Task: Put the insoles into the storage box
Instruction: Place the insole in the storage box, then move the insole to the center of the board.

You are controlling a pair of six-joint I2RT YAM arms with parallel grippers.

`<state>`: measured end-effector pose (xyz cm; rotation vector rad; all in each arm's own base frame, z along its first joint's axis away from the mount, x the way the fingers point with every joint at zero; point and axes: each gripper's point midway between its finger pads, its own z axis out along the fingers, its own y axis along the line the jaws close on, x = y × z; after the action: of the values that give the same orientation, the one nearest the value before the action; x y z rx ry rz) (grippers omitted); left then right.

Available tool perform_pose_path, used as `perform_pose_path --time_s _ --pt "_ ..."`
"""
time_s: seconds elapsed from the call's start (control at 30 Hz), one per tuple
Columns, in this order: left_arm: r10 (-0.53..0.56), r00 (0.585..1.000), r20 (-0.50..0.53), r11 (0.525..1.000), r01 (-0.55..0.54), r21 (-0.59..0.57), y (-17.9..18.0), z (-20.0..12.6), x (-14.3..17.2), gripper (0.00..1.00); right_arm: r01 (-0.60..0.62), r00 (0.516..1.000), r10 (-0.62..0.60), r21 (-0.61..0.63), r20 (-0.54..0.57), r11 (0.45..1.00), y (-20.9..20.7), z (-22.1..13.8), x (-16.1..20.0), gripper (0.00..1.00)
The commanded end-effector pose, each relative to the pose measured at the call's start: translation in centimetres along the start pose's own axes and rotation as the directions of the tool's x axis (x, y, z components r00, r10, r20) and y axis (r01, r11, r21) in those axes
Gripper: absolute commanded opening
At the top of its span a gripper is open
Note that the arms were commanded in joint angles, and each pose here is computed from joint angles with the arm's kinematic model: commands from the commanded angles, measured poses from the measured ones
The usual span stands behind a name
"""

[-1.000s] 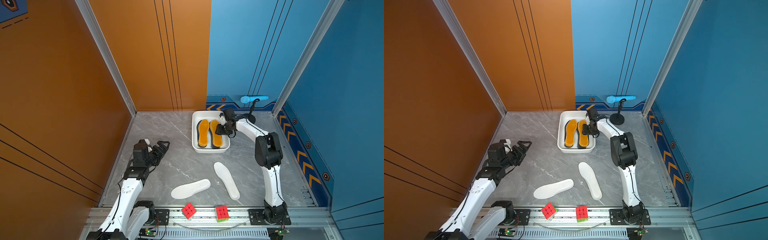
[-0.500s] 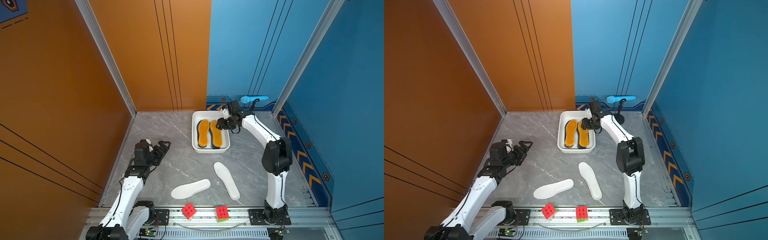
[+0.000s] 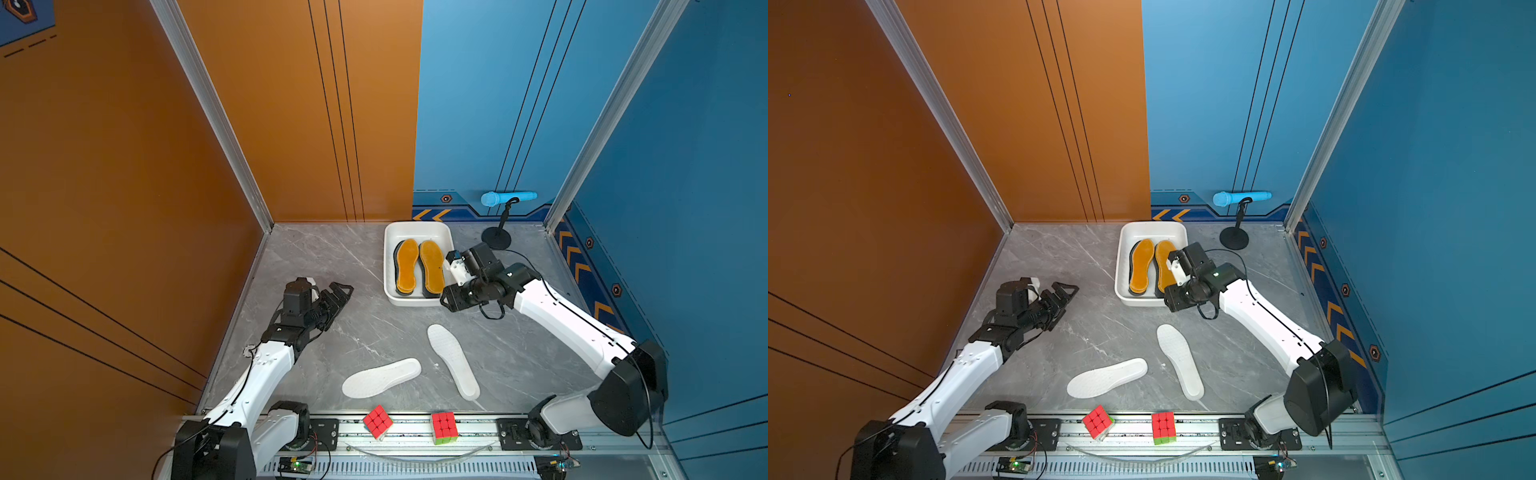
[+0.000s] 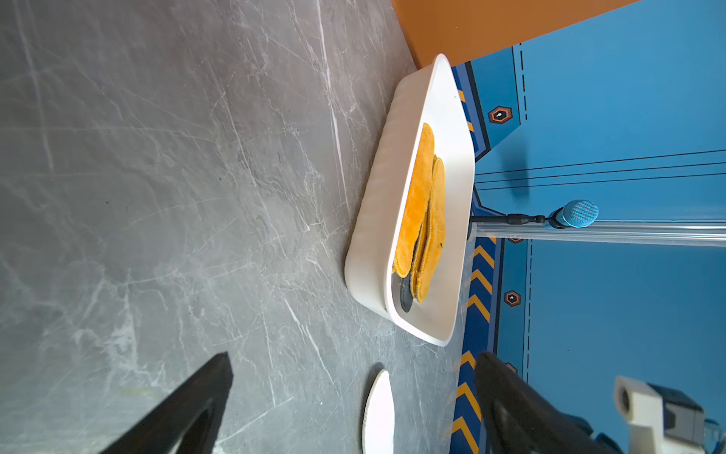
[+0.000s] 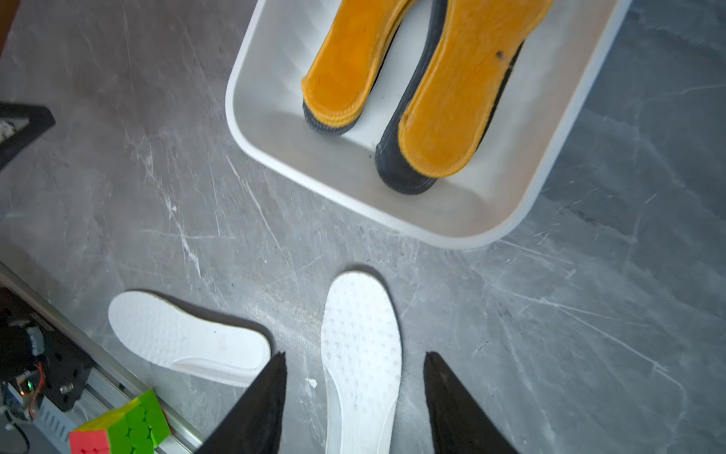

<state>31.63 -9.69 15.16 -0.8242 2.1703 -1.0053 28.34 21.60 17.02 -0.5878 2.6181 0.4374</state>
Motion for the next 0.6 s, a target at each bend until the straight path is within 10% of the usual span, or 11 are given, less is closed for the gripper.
perform_pose_path --time_s 0.0,0.57 --pt "0.002 0.999 0.034 1.000 -0.002 0.020 -1.3 -0.1 -0.6 0.98 0.131 0.991 -0.132 -0.038 -0.030 0.991 2.6 0.6 3.2 0.57" --pt "-0.117 0.991 0.064 0.992 0.113 0.056 0.6 -2.5 -0.7 0.98 0.725 0.680 -0.733 -0.166 0.014 0.669 15.4 11.1 7.4 0.56"
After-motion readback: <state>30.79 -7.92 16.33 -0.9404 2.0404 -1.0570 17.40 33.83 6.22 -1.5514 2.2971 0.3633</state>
